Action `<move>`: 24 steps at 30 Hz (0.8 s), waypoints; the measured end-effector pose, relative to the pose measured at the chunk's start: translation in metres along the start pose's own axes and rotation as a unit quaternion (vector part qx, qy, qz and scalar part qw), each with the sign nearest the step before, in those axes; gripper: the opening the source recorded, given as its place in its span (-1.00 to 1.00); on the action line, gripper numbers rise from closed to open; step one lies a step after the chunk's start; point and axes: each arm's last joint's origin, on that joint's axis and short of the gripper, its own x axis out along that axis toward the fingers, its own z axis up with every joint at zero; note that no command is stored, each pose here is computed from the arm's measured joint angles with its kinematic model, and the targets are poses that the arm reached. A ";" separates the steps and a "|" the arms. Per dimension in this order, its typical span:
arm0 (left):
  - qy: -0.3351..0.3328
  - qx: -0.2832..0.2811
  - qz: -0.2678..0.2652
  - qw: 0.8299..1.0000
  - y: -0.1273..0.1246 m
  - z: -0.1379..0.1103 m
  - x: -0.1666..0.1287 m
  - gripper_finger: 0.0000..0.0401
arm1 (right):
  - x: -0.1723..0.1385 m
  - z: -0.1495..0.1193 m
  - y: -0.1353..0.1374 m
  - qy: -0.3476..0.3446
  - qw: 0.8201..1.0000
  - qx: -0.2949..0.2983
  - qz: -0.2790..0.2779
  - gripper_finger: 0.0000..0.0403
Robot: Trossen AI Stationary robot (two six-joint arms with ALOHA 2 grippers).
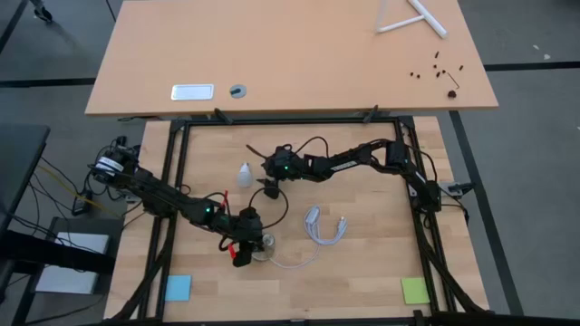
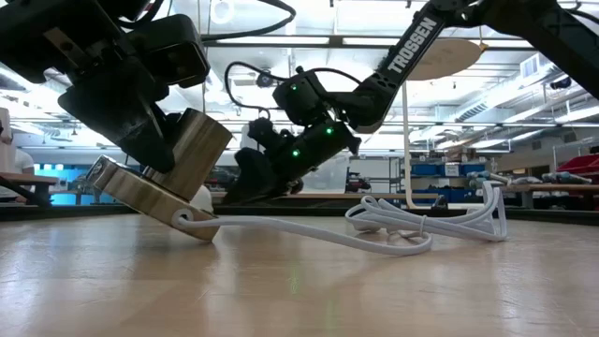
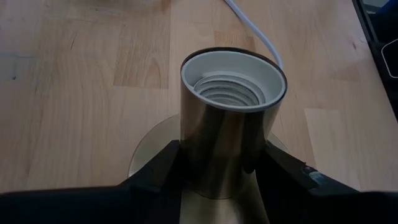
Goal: Screw lightbulb
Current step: Insert the white lightbulb into the golden lamp
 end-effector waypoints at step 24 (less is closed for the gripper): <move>-0.006 -0.015 0.016 1.000 0.001 0.000 0.000 -0.19 | -0.017 0.010 0.019 0.038 0.996 -0.050 0.068 -0.27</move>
